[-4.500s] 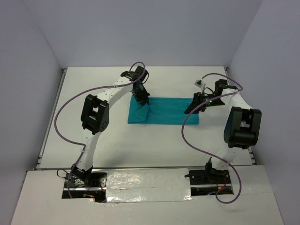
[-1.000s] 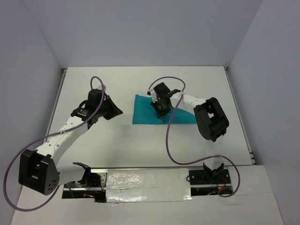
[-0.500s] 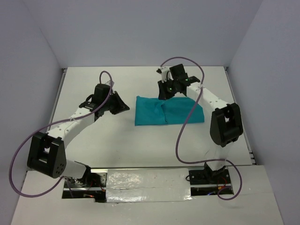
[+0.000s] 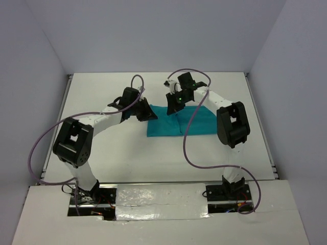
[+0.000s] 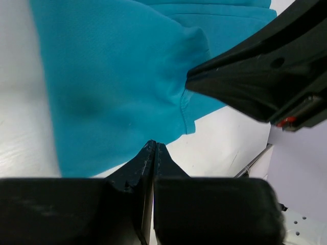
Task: Fold and stack the t-shirts
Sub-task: Fold the folded rectangular tshirt in 1/3 of the way
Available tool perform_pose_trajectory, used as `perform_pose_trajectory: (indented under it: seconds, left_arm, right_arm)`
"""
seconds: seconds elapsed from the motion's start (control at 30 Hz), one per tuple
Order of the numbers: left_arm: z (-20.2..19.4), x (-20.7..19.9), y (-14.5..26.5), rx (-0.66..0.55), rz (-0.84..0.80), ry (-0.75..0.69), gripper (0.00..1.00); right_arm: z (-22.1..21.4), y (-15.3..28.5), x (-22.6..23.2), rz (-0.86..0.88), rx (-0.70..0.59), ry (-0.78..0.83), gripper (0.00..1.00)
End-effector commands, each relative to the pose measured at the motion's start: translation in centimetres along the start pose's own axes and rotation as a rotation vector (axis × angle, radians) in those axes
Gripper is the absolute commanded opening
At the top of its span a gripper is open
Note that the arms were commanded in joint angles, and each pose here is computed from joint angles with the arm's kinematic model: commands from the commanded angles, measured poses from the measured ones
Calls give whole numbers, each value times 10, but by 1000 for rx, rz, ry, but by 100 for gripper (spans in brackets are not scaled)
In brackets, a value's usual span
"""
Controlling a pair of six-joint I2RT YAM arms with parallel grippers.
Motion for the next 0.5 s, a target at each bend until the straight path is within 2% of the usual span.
perform_pose_trajectory:
  seconds: [0.0,0.47]
  left_arm:
    - [12,-11,-13,-10,-50,-57,13]
    - [0,12,-39,52,49,-41,10]
  right_arm:
    - [-3,6,2,-16,9,16,18]
    - [-13,0,-43,-246,46,-69,16]
Point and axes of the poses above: each gripper's point midway between its finger pads, its own y axis back along the fingers, its own x axis along the line the jaws close on, z = x × y, the point moved 9 cm from there along y, back along the fingers, and after that the axes turned 15 degrees about -y, right-handed, at the moved point
